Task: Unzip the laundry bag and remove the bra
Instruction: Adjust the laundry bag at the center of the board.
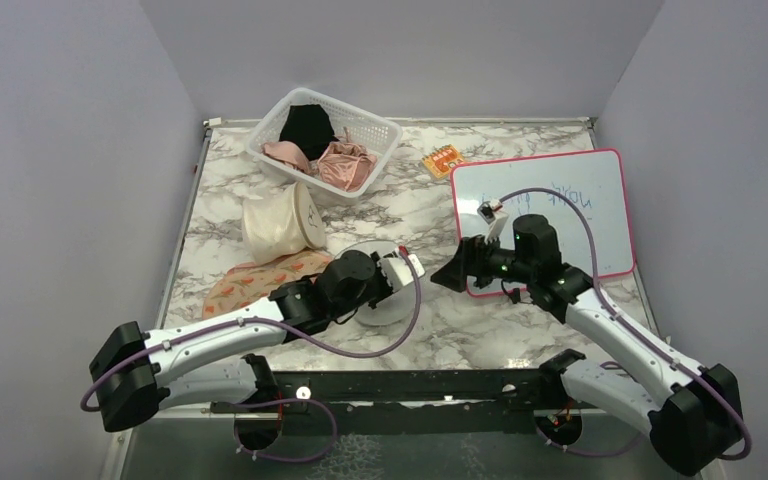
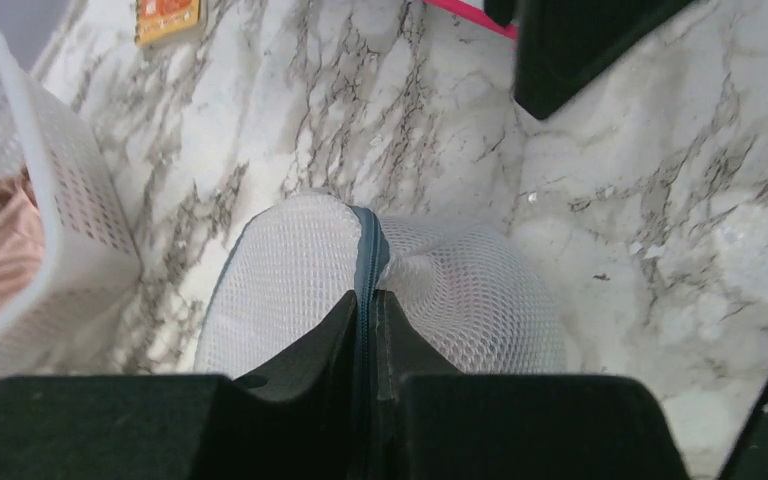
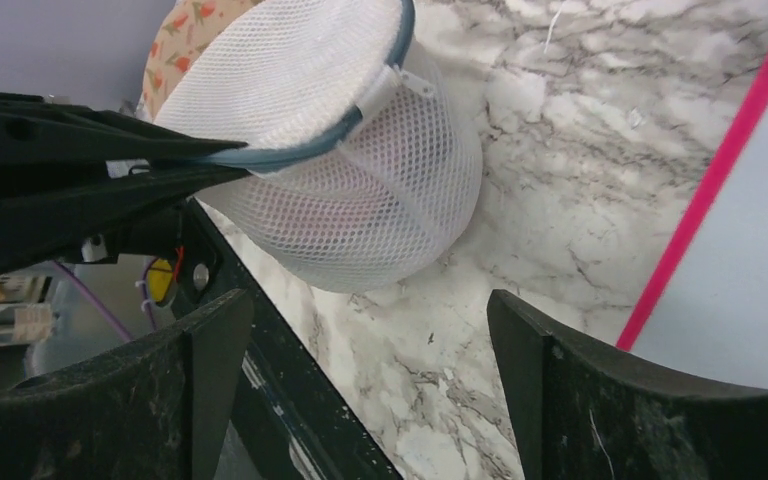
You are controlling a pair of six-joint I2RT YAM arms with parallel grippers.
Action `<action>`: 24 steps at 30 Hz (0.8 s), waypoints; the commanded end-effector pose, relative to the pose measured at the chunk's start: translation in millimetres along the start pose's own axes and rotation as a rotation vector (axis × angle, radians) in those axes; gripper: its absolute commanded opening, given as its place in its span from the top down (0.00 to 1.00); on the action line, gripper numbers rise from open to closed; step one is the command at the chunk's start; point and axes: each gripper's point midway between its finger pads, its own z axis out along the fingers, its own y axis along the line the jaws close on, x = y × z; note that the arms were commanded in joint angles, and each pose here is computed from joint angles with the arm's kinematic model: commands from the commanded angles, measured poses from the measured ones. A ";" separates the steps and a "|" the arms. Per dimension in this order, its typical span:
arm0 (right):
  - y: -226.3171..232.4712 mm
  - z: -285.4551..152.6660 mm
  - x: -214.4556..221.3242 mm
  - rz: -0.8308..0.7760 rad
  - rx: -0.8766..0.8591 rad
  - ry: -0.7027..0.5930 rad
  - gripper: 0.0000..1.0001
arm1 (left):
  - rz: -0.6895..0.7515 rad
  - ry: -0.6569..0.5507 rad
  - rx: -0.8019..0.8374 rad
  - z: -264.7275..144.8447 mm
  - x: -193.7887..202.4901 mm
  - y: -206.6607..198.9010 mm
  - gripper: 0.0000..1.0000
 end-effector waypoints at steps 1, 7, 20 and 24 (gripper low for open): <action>23.5 11.0 13.5 0.035 -0.198 0.052 0.15 | -0.374 0.036 -0.077 -22.8 -5.3 4.8 1.00; 32.9 23.8 18.2 0.029 -0.254 0.093 0.15 | -0.653 -0.133 -0.022 -38.2 9.7 -21.5 1.00; 29.9 23.8 15.9 0.033 -0.215 0.079 0.16 | -0.795 0.021 -0.107 -50.7 11.1 -10.5 0.24; 21.6 18.6 10.8 -0.006 -0.138 0.068 0.15 | -0.790 0.084 -0.126 -47.0 -7.3 -1.7 0.19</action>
